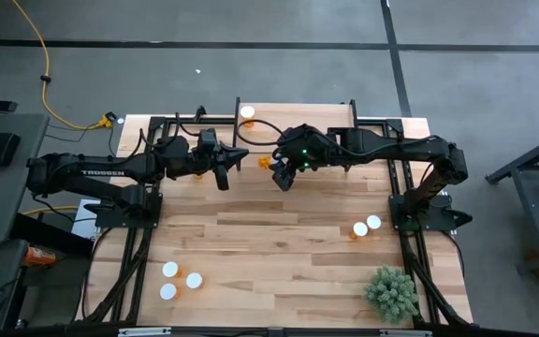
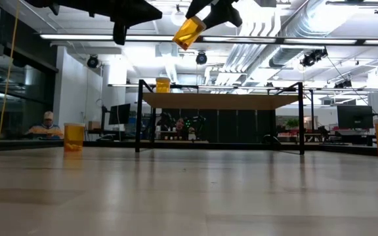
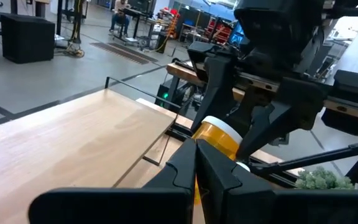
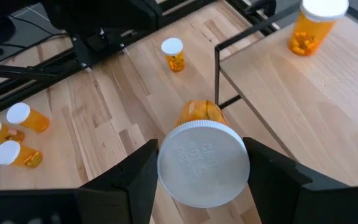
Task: Pick and place medicine bottles onto shelf by color
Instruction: Put the orange pill bottle on the shelf aligned with the other orange pill bottle
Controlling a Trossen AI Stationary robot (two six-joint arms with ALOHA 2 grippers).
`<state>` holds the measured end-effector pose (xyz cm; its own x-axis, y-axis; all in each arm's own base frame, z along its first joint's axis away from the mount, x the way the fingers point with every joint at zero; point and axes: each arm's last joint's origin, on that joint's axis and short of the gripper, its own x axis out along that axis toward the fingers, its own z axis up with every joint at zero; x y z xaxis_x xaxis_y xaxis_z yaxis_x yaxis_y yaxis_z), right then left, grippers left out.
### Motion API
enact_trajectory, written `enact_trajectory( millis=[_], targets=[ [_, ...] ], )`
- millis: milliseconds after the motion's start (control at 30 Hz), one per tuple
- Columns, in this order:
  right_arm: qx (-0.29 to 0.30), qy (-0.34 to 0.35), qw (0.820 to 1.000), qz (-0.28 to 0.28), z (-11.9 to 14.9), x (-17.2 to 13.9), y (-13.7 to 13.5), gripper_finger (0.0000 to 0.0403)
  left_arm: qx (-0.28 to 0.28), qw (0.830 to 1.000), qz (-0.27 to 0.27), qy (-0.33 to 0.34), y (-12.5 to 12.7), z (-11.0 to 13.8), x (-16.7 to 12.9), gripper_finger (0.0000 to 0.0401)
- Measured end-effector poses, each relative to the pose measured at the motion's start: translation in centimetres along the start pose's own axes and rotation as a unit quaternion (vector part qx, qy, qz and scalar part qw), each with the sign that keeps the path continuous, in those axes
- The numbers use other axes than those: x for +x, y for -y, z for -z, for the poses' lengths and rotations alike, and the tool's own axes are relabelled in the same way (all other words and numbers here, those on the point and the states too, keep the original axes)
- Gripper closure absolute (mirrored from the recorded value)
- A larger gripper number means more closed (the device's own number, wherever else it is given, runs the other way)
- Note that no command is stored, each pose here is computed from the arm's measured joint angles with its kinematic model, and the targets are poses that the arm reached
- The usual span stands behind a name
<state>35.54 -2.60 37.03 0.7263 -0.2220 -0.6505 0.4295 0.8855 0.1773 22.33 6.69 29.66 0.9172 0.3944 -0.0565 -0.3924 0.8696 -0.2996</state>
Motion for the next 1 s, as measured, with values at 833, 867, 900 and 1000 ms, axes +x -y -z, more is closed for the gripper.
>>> enact_trajectory(
  millis=[833, 867, 900, 1000],
  targets=[
    [-0.020, 0.049, 0.998, -0.041, -1.0, -0.1, -0.6, 0.0205, -0.050, 0.997, 0.048, -0.021, 1.0, 2.0, 2.5, 0.0401],
    [-0.020, 0.050, 0.998, -0.042, -1.1, -0.1, -0.6, 0.0205, -0.051, 0.997, 0.049, -0.025, 1.1, 2.2, 2.6, 0.0401],
    [-0.020, 0.051, 0.998, -0.042, -1.1, -0.1, -0.6, 0.0205, -0.051, 0.997, 0.050, -0.027, 1.1, 2.4, 2.6, 0.0401],
    [-0.020, 0.055, 0.997, -0.044, -1.1, -0.1, -0.6, 0.0205, -0.051, 0.997, 0.053, -0.032, 1.3, 2.5, 2.7, 0.0401]
  ],
)
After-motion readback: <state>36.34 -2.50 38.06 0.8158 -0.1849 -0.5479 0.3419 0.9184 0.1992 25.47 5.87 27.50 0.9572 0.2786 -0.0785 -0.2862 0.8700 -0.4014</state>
